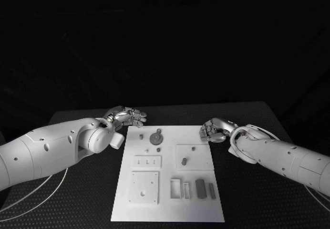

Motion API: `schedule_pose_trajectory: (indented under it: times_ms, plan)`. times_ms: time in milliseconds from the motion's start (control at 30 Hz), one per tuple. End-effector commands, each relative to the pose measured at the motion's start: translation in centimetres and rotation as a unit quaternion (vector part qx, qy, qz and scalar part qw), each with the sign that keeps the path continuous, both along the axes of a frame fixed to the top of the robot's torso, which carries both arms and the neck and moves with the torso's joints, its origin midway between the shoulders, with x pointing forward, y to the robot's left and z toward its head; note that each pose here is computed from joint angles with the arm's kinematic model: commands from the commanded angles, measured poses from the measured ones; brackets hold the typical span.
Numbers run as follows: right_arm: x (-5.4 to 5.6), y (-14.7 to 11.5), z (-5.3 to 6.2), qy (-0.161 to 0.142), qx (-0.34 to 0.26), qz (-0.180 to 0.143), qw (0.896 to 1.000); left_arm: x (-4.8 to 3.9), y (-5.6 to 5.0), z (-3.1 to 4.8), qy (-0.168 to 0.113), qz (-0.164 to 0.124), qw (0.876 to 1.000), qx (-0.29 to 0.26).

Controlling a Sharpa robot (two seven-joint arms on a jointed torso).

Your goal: Assemble the parts on the task board

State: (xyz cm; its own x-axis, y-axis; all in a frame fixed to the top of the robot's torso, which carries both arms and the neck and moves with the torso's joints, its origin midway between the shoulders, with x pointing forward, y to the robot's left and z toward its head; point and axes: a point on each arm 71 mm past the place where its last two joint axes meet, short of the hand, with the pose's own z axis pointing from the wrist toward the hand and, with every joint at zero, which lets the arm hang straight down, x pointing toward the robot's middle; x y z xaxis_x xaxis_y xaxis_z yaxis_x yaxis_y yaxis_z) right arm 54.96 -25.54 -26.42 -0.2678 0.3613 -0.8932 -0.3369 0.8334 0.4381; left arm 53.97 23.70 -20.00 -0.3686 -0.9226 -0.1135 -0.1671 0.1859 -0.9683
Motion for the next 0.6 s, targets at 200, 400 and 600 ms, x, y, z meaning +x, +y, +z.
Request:
schedule_pose_trajectory:
  times_ms: [200,400,600]
  plan:
    - [-0.2,0.6,0.2,-0.012,-0.001,-0.005,1.000,-0.11,-0.4,0.08,-0.002,-0.016,1.000,-0.002]
    - [-0.2,0.4,0.5,-0.030,0.002,-0.024,0.999,-0.15,-0.6,0.13,-0.008,-0.024,1.000,0.008]
    - [-0.3,0.9,1.4,-0.043,0.002,-0.025,0.999,-0.31,-0.8,0.11,-0.009,-0.034,0.999,0.021]
